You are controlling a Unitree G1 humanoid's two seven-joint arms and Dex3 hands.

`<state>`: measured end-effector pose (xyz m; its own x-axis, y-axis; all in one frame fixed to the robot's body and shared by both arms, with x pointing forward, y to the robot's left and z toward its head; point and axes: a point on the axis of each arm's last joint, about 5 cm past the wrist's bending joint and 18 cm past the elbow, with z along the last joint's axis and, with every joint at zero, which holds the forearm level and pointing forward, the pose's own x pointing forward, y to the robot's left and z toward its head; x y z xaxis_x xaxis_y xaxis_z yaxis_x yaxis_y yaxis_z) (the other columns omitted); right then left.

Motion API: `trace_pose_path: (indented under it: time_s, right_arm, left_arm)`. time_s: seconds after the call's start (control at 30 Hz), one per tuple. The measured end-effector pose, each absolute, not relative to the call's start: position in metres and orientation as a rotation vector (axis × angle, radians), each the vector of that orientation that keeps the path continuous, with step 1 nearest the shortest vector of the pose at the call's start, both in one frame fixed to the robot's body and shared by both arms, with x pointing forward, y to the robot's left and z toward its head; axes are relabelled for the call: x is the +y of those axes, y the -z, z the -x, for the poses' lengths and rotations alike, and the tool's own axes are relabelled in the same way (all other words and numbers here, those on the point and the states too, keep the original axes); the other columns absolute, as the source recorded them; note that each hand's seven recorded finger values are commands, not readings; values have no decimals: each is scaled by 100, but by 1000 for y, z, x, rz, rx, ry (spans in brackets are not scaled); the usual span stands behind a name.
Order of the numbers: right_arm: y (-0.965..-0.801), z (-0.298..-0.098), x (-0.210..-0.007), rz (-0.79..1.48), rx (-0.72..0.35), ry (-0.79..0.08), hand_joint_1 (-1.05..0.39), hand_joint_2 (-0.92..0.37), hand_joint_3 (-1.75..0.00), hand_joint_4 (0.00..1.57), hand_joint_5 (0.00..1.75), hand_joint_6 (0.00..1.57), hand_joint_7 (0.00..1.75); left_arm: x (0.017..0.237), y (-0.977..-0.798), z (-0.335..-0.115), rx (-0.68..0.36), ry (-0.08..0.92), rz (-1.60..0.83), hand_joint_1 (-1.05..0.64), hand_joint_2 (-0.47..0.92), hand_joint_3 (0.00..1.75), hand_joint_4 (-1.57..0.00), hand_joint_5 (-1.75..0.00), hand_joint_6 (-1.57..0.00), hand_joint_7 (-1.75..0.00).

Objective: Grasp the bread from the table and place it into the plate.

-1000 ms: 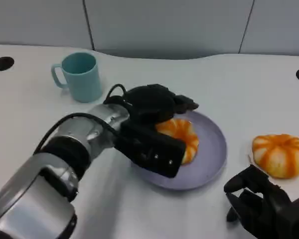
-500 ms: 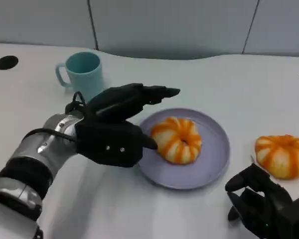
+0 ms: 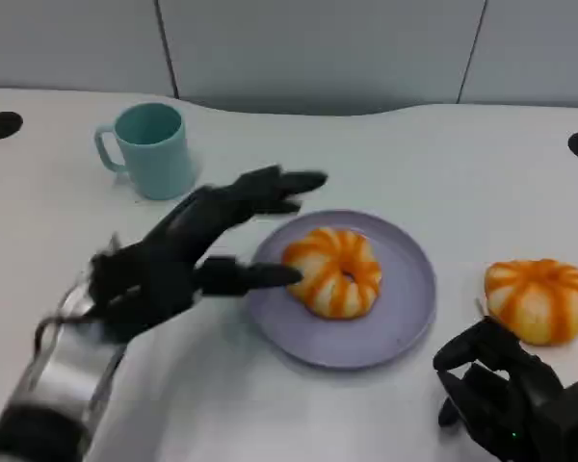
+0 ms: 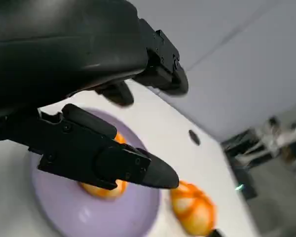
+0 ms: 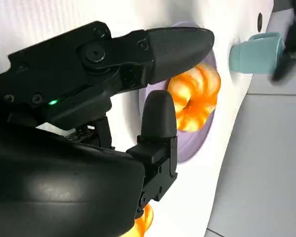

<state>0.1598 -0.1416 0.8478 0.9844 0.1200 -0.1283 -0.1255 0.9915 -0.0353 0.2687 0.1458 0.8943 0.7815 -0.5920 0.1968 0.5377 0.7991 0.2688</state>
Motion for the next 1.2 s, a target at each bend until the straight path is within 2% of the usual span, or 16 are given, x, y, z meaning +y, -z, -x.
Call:
trace_pose_path:
  time_s: [0.1, 0.17, 0.2, 0.33, 0.4, 0.57, 0.87, 1.2]
  right_arm:
    - [-848, -160, -142, 46, 127, -124, -30, -92, -31, 61, 175, 37, 175]
    - [-848, -160, -145, 51, 129, -116, -29, -92, -31, 62, 175, 37, 175]
    - [-848, -161, -145, 51, 126, -116, -29, -92, -31, 62, 175, 37, 175]
    - [-850, -163, -143, 48, 116, -123, -29, -92, -31, 60, 175, 36, 175]
    - [-849, -161, -144, 47, 122, -120, -28, -92, -32, 59, 175, 36, 175]
    - [-848, -159, -145, 48, 130, -117, -29, -92, -32, 58, 175, 36, 175]
    - [-848, -160, -146, 50, 129, -116, -28, -92, -32, 58, 175, 36, 175]
    - [-848, -160, -150, 63, 135, -112, -27, -92, -32, 56, 175, 35, 175]
  left_arm:
    - [179, -859, -222, -89, 437, 128, -53, 92, 23, -29, -174, -33, -138]
    - [195, -846, -198, 9, 358, 269, -55, 92, 21, -33, -174, -34, -142]
    - [199, -845, -193, 31, 343, 308, -55, 92, 22, -38, -175, -37, -145]
    - [202, -853, -192, 14, 360, 401, -55, 92, 23, -45, -175, -40, -152]
    - [202, -855, -192, 12, 365, 413, -53, 92, 29, -49, -175, -36, -163]
    - [205, -851, -185, 50, 338, 399, -50, 92, 28, -53, -175, -35, -174]
    - [209, -842, -183, 87, 263, 403, -51, 92, 25, -55, -175, -39, -175]
    - [209, -837, -182, 114, 254, 357, -49, 92, 27, -60, -175, -39, -175]
